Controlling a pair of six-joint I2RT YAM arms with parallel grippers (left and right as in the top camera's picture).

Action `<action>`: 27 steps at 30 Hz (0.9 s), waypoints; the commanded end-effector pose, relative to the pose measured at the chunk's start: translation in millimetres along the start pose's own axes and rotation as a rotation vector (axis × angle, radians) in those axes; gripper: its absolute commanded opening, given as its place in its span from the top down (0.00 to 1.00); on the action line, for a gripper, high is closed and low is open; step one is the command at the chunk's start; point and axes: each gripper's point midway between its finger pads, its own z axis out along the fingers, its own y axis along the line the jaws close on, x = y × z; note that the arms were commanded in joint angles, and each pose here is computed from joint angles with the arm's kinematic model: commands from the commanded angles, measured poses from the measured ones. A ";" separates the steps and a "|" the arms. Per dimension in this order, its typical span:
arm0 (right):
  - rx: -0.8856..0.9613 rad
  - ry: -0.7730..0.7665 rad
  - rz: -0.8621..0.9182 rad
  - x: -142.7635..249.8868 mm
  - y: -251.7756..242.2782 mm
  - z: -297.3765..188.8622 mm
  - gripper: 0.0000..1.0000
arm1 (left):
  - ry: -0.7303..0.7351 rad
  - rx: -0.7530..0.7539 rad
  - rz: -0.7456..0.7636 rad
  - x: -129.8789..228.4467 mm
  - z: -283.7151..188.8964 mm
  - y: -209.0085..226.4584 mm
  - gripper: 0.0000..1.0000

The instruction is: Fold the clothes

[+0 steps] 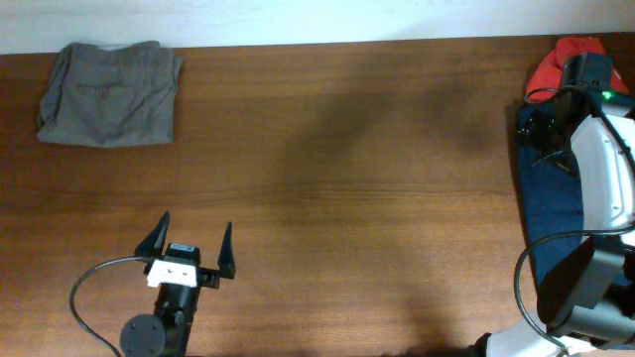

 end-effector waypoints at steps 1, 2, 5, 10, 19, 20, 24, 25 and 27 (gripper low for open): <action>0.008 -0.017 0.012 -4.0 -4.0 -4.0 0.02 | -0.004 -0.044 0.016 23.0 -0.2 7.5 0.01; 0.008 -0.016 0.012 -3.9 -4.0 -4.0 0.02 | 0.015 -0.059 0.013 27.4 -0.3 10.4 0.01; 0.008 -0.017 0.012 -4.0 -4.0 -4.0 0.02 | 0.145 -0.072 -0.001 59.3 -3.1 12.3 0.01; 0.008 -0.016 0.012 -3.9 -4.0 -4.0 0.02 | 0.137 -0.081 0.000 57.2 -3.1 14.9 0.00; 0.008 -0.016 0.012 -3.9 -4.0 -4.0 0.02 | 0.137 -0.081 0.000 57.3 -3.1 15.0 0.01; 0.008 -0.017 0.012 -4.0 -4.0 -4.0 0.02 | 0.137 -0.081 0.000 57.2 -3.1 14.9 0.01; 0.008 -0.017 0.012 -4.0 -4.0 -4.0 0.02 | 0.137 -0.081 0.000 57.2 -3.1 14.9 0.01; 0.009 -0.016 0.012 -3.9 -4.0 -3.9 0.02 | 0.137 -0.081 0.000 57.3 -3.1 15.0 0.01; 0.008 -0.017 0.012 -4.0 -3.8 -4.0 0.02 | 0.137 -0.081 0.000 57.3 -3.1 15.0 0.01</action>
